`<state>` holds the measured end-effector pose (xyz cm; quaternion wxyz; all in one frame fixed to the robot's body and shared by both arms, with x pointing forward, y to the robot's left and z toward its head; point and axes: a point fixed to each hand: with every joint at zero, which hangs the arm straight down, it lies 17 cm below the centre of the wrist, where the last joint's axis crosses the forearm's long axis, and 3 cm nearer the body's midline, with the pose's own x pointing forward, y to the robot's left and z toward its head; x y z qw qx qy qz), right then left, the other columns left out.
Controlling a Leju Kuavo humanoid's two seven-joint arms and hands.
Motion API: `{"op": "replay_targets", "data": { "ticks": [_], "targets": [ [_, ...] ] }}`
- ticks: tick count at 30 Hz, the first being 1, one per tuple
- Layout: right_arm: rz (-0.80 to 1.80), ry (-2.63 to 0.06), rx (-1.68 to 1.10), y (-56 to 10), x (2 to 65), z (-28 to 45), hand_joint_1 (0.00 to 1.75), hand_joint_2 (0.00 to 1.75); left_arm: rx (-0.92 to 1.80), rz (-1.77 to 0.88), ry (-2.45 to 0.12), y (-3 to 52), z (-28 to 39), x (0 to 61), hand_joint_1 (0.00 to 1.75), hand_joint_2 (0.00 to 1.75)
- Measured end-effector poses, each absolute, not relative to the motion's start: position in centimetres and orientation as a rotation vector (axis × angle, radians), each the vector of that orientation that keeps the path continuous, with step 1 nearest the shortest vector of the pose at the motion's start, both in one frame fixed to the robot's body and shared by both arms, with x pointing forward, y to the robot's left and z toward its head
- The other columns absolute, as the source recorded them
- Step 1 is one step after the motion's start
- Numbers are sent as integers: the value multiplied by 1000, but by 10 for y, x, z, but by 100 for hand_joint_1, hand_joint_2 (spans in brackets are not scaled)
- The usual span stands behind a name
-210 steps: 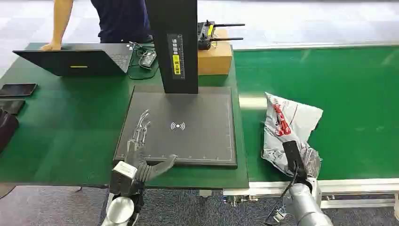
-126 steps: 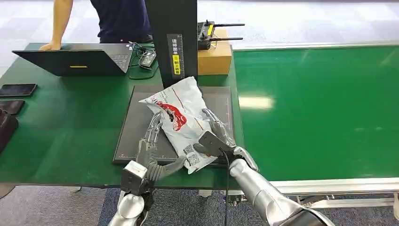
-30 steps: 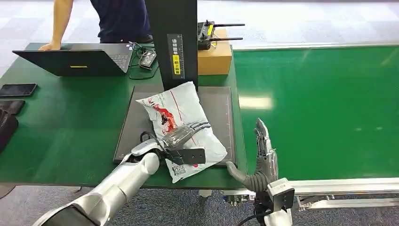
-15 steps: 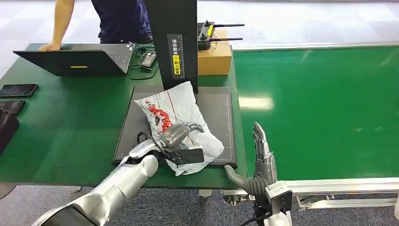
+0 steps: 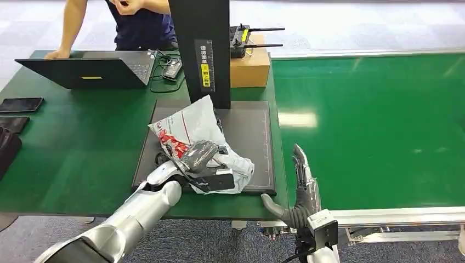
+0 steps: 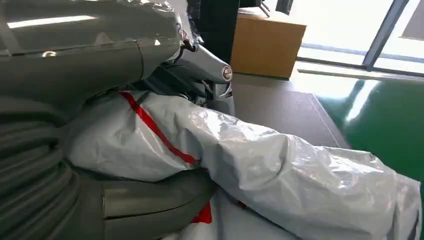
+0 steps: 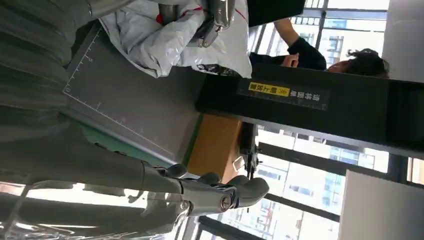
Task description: Moved the parcel from conveyor to table for the left to box.
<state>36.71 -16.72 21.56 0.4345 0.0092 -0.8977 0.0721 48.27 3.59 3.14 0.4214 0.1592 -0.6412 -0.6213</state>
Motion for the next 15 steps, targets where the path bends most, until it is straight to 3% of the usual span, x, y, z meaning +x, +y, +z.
{"op": "replay_targets", "data": {
  "ticks": [8,15],
  "targets": [
    [174,-2241,33,-166,371,219,0,175,503,-1554,-1723,33,50,484,175,175],
    [171,-2247,42,-161,386,225,0,175,625,-1490,-1914,25,105,494,175,175]
  ]
}}
